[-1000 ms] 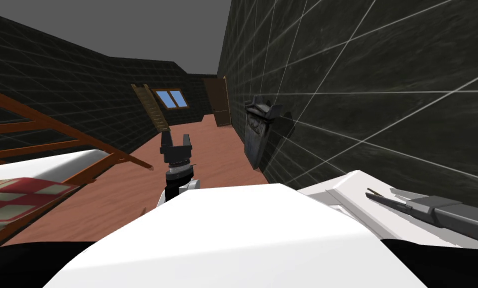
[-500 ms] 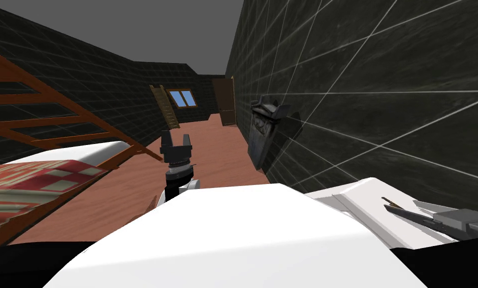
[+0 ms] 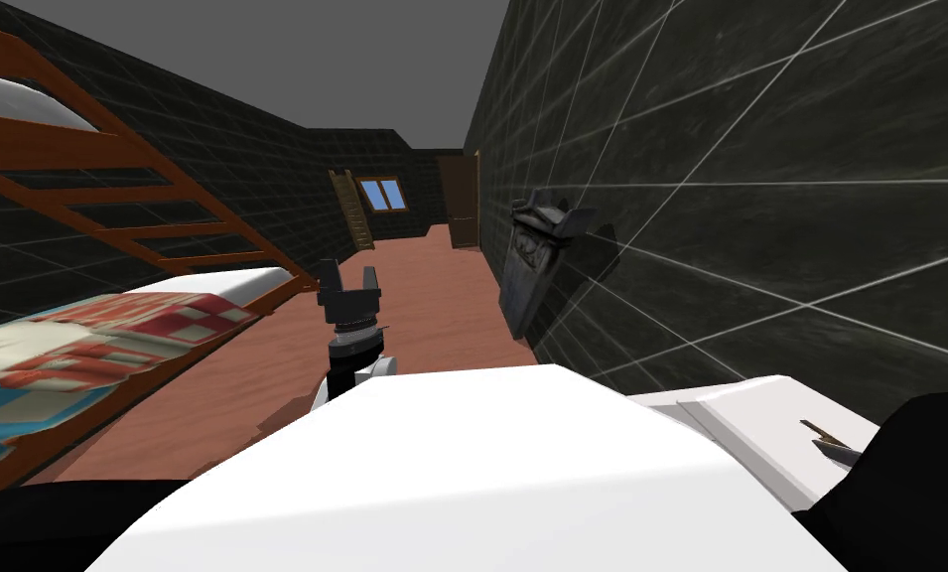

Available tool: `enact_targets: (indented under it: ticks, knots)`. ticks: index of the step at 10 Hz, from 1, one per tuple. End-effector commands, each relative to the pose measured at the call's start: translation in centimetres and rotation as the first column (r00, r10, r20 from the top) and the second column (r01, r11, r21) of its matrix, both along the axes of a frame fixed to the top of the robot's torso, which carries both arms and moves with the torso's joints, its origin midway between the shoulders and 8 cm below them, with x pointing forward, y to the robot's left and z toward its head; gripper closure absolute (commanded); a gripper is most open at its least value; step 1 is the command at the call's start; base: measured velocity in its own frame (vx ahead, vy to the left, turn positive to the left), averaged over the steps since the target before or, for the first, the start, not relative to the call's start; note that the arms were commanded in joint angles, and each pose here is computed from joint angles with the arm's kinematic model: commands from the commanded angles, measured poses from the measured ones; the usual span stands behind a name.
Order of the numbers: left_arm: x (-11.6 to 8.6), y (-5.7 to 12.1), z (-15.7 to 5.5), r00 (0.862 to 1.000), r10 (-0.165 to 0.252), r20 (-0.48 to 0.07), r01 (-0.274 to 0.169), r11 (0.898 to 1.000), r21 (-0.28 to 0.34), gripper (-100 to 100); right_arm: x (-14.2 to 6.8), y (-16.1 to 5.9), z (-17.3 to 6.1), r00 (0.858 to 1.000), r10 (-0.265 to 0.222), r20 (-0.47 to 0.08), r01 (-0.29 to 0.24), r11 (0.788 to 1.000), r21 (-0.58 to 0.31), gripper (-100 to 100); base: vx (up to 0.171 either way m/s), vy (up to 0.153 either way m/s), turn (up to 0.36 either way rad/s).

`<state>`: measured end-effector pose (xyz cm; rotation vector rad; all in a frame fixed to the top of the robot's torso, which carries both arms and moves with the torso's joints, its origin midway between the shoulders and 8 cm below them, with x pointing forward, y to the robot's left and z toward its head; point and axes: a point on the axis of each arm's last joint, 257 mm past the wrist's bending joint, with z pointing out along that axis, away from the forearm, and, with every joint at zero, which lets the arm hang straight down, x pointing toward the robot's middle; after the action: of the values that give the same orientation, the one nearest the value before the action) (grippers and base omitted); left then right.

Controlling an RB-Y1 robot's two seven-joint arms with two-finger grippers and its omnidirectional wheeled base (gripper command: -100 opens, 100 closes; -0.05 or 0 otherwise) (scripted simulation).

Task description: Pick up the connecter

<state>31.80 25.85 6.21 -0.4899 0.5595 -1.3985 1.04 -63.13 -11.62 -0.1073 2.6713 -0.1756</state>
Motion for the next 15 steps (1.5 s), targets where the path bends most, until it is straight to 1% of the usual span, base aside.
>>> enact_targets:
  ticks: [1,3,4,5,6,7,11,12,13,15]
  knots:
    - [0.0,0.0,0.0,1.0,0.0,0.0,0.0,1.0,0.0,0,-1.4,-0.3,0.0,0.999,-0.009,-0.051,0.009,1.0,-0.001,-100,-0.032,0.005,0.142]
    - [0.0,0.0,0.0,1.0,0.0,0.0,0.0,1.0,0.0,0,-3.0,-0.5,-0.1,0.993,-0.018,-0.113,0.018,1.0,-0.001,-100,-0.038,0.004,0.179]
    - [0.0,0.0,0.0,1.0,0.0,0.0,0.0,1.0,0.0,0,-3.6,-0.5,-0.1,0.991,-0.021,-0.134,0.021,1.0,0.0,-100,-0.027,0.004,0.125]
    - [0.0,0.0,0.0,1.0,0.0,0.0,0.0,1.0,0.0,0,-3.2,-0.5,-0.1,0.993,-0.019,-0.119,0.019,1.0,-0.001,-100,-0.01,0.0,0.022]
    - [0.0,0.0,0.0,1.0,0.0,0.0,0.0,1.0,0.0,0,-3.3,-0.5,-0.1,0.992,-0.019,-0.121,0.019,1.0,0.0,0,0.0,0.0,0.0]
    - [0.0,0.0,0.0,1.0,0.0,0.0,0.0,1.0,0.0,0,-3.5,-0.6,-1.1,0.993,-0.022,-0.12,0.023,1.0,0.005,-100,0.005,-0.015,0.014]
    - [0.0,0.0,0.0,1.0,0.0,0.0,0.0,1.0,0.0,0,-3.9,-0.6,-3.1,0.993,-0.027,-0.119,0.029,0.999,0.015,-100,0.011,-0.032,0.013]
    - [0.0,0.0,0.0,1.0,0.0,0.0,0.0,1.0,0.0,0,-4.0,-0.7,-2.6,0.993,-0.03,-0.116,0.032,0.999,0.008,-100,0.003,-0.007,0.003]
    - [0.0,0.0,0.0,1.0,0.0,0.0,0.0,1.0,0.0,0,-4.0,-0.7,-2.6,0.993,-0.031,-0.117,0.032,0.999,0.007,100,0.0,0.0,0.0]
    - [0.0,0.0,0.0,1.0,0.0,0.0,0.0,1.0,0.0,0,-3.9,-0.7,-2.6,0.993,-0.028,-0.116,0.03,1.0,0.009,100,0.001,-0.001,0.012]
